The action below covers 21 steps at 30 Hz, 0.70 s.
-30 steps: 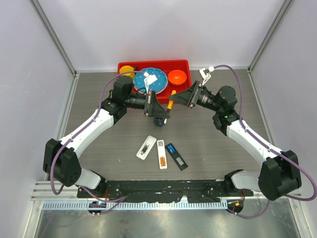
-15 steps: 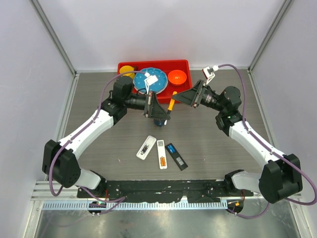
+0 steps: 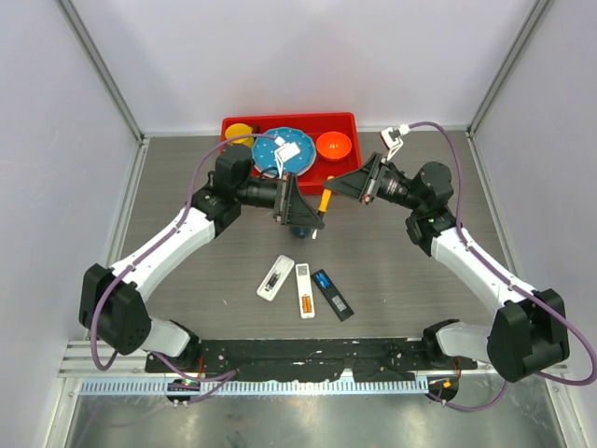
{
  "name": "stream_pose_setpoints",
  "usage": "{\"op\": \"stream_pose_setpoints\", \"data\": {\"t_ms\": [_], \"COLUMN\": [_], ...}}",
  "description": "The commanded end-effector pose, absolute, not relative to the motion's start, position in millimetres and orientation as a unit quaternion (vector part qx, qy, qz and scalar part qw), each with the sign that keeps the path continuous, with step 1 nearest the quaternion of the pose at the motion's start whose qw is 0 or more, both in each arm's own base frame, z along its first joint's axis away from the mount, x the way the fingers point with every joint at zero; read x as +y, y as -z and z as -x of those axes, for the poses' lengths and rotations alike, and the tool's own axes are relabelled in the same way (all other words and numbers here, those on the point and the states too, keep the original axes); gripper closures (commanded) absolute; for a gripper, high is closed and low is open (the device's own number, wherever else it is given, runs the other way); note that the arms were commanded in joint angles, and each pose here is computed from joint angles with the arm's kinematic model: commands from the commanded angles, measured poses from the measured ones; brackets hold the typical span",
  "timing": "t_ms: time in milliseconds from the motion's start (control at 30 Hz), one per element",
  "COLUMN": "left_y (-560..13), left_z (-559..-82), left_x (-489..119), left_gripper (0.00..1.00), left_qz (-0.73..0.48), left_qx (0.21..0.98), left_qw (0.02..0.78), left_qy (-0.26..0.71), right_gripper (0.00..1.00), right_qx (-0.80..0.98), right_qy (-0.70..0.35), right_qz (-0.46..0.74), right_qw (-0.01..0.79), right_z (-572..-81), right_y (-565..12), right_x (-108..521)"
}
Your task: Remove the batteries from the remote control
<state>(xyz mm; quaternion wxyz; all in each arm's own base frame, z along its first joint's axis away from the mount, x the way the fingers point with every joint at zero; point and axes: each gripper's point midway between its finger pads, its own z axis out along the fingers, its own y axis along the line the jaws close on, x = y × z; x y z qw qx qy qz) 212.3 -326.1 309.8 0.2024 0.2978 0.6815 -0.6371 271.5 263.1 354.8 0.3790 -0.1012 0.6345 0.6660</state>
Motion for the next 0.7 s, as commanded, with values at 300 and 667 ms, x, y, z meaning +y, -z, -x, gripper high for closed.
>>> {"op": "stream_pose_setpoints", "data": {"t_ms": [300,667], "left_y": [-242.6,-131.6], "left_z": [-260.3,-233.0], "left_x": [-254.3,-204.5], "left_gripper": [0.06,0.08], "left_qz": [-0.169,-0.123], "left_qx": [0.834,0.947], "left_qw": [0.337,0.248], "left_qy": [0.403,0.163], "right_gripper": [0.99,0.99], "right_qx": [0.778,0.827], "right_qy": [-0.44,-0.364], "right_qz": [-0.001,-0.022], "right_qw": [0.448,0.428], "right_z": [-309.6,-311.1], "right_y": [-280.3,-231.5], "right_x": [212.7,192.3]}}
